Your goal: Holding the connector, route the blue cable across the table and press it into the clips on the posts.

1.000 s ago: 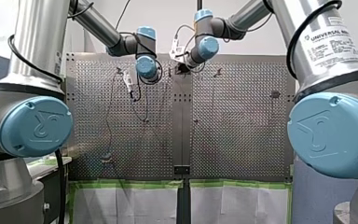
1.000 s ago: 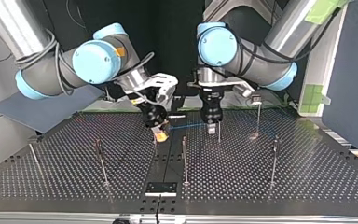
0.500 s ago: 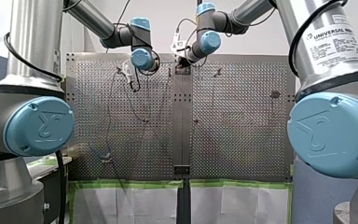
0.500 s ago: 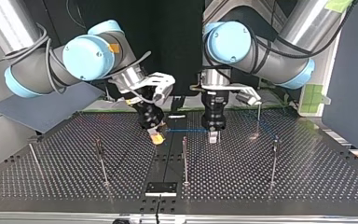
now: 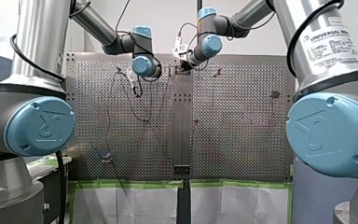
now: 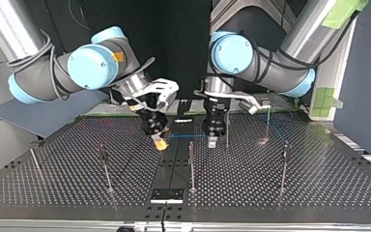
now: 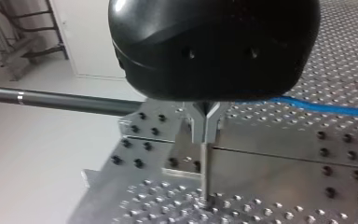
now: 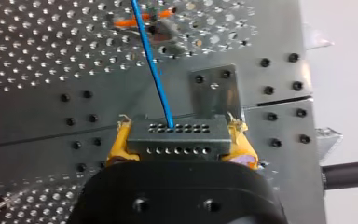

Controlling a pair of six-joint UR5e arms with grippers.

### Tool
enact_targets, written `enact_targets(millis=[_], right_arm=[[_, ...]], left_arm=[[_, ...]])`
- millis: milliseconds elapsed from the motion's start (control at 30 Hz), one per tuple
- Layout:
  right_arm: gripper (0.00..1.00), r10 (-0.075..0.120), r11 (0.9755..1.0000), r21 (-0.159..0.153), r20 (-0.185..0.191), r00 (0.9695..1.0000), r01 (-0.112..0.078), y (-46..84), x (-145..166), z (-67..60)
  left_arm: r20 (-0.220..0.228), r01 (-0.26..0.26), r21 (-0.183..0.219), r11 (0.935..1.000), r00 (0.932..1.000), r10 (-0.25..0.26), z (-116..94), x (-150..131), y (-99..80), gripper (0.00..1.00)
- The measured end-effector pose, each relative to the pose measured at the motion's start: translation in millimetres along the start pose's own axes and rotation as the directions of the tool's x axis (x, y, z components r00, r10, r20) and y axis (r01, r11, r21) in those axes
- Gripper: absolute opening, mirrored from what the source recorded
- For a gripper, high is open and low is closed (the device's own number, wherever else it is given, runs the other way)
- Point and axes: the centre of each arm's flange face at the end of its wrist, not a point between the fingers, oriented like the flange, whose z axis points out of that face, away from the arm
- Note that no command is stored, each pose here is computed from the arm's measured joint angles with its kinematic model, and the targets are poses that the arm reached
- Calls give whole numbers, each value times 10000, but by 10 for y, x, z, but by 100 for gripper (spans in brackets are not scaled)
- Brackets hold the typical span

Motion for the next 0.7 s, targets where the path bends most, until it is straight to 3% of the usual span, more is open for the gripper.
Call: enact_targets(millis=[367, 700], right_arm=[[0, 89, 9999, 83, 290, 9995, -91, 148, -180, 137], [0, 154, 9995, 268, 203, 9997, -159, 270, -118, 211]], left_arm=[[217, 135, 56, 9999, 9997, -136, 229, 24, -10, 0], [216, 111, 42, 9999, 9997, -111, 349, 80, 21, 0]])
